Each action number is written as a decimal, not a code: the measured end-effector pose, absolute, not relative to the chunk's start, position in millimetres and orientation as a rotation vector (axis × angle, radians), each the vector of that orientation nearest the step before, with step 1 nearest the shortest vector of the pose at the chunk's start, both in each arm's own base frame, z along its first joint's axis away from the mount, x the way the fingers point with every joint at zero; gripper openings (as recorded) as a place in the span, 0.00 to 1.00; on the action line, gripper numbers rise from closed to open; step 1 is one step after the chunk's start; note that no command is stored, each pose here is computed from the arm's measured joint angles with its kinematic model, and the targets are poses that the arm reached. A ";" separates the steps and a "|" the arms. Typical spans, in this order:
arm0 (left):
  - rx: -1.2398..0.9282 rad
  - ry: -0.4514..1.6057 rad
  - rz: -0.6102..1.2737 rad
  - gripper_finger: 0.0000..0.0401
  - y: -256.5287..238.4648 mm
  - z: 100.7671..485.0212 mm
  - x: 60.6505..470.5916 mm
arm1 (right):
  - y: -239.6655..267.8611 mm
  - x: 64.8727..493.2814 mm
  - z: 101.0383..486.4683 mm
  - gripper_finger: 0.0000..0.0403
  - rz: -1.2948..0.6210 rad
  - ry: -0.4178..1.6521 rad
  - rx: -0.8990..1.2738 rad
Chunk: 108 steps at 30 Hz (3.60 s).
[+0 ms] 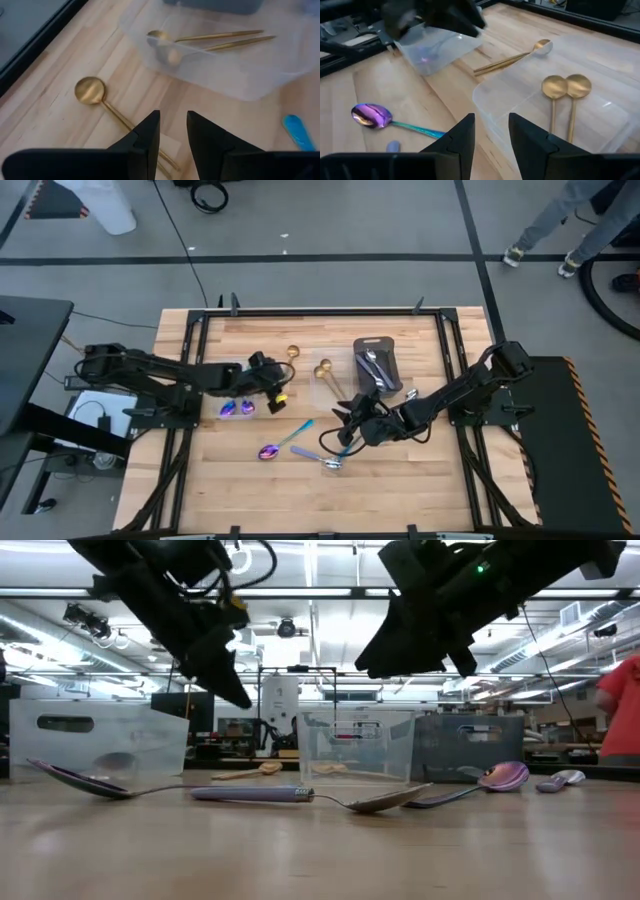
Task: Sort silverware by color (type)
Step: Put the gold spoon into the right transparent bin
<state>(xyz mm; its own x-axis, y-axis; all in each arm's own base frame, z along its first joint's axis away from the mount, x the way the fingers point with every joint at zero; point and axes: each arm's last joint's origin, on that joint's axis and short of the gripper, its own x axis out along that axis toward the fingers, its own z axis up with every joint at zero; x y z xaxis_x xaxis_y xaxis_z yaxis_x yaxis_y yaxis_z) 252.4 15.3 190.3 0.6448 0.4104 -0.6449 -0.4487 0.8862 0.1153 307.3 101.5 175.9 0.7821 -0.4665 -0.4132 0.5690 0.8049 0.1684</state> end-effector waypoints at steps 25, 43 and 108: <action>-0.220 0.796 0.586 0.26 47.2 155.0 266.5 | 90.4 332.4 152.5 0.32 -0.491 0.370 0.124; -0.310 0.927 0.659 0.26 99.4 127.6 268.1 | 92.8 328.5 147.7 0.32 -0.474 0.441 0.020; -0.260 1.016 0.561 0.05 99.8 116.8 271.7 | 93.1 328.0 147.2 0.32 -0.470 0.447 0.042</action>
